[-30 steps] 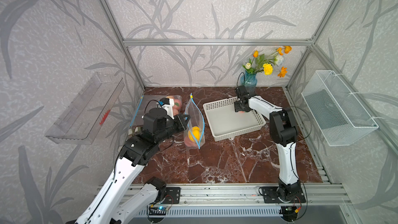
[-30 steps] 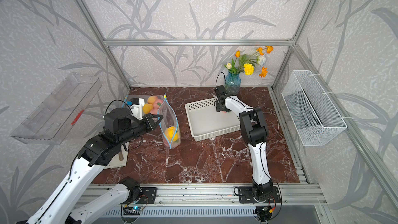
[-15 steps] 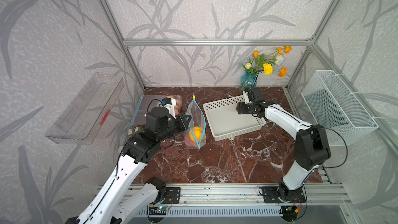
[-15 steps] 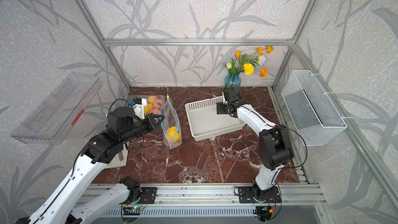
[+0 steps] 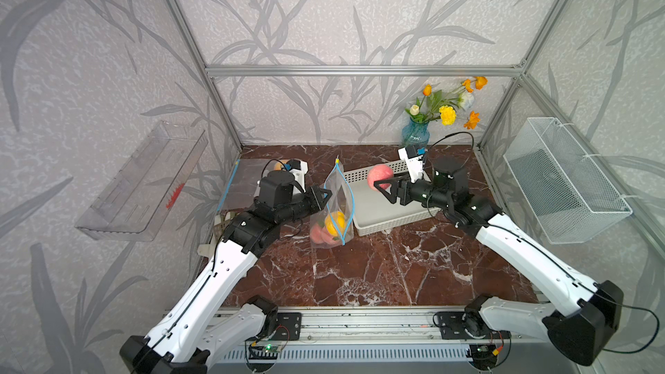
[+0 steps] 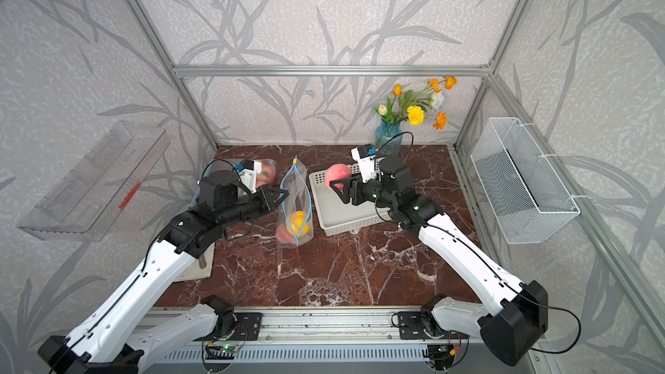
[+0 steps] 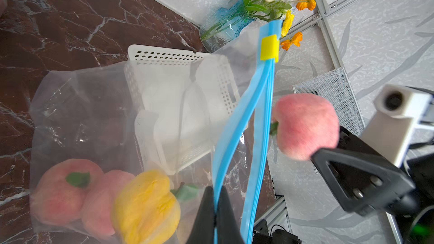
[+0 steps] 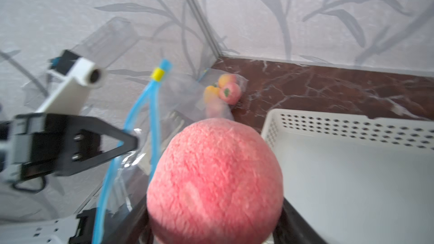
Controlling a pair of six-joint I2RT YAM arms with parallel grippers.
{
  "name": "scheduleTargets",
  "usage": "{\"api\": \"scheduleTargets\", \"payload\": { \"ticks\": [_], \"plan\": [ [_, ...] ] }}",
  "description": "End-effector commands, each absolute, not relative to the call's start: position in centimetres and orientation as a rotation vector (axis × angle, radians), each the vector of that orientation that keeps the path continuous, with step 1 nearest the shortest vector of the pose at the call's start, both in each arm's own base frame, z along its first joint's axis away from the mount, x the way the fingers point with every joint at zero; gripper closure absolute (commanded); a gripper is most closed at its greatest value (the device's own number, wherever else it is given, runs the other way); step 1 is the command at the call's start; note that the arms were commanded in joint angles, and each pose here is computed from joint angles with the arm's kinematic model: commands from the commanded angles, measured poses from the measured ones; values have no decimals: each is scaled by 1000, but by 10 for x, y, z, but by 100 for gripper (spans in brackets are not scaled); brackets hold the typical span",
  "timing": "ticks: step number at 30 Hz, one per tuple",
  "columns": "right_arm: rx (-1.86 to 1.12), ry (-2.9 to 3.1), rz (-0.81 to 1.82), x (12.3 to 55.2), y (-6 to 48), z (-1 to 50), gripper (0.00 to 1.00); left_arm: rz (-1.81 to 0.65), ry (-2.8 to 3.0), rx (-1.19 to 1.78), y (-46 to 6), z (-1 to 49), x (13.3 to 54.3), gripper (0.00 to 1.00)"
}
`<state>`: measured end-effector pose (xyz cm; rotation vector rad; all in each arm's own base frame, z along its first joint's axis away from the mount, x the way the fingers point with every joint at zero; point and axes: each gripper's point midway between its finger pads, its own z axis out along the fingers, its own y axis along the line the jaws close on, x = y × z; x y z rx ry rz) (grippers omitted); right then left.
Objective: Place the peach in a zip-top bag and seal the zipper
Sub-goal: Pick up the peach from the basket, then place the peach in the zipper food storage bag.
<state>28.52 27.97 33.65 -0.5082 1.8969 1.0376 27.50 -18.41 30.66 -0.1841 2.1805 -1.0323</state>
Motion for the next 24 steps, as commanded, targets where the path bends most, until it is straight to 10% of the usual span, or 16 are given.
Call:
{"api": "scheduleTargets", "payload": {
  "ticks": [1, 24],
  "plan": [
    [-596, 1762, 1157, 259, 304, 368, 36, -1068, 2145, -169, -186, 315, 275, 100],
    [-802, 1876, 1097, 239, 369, 331, 34, -1075, 2109, -148, -179, 330, 260, 100]
  ]
}}
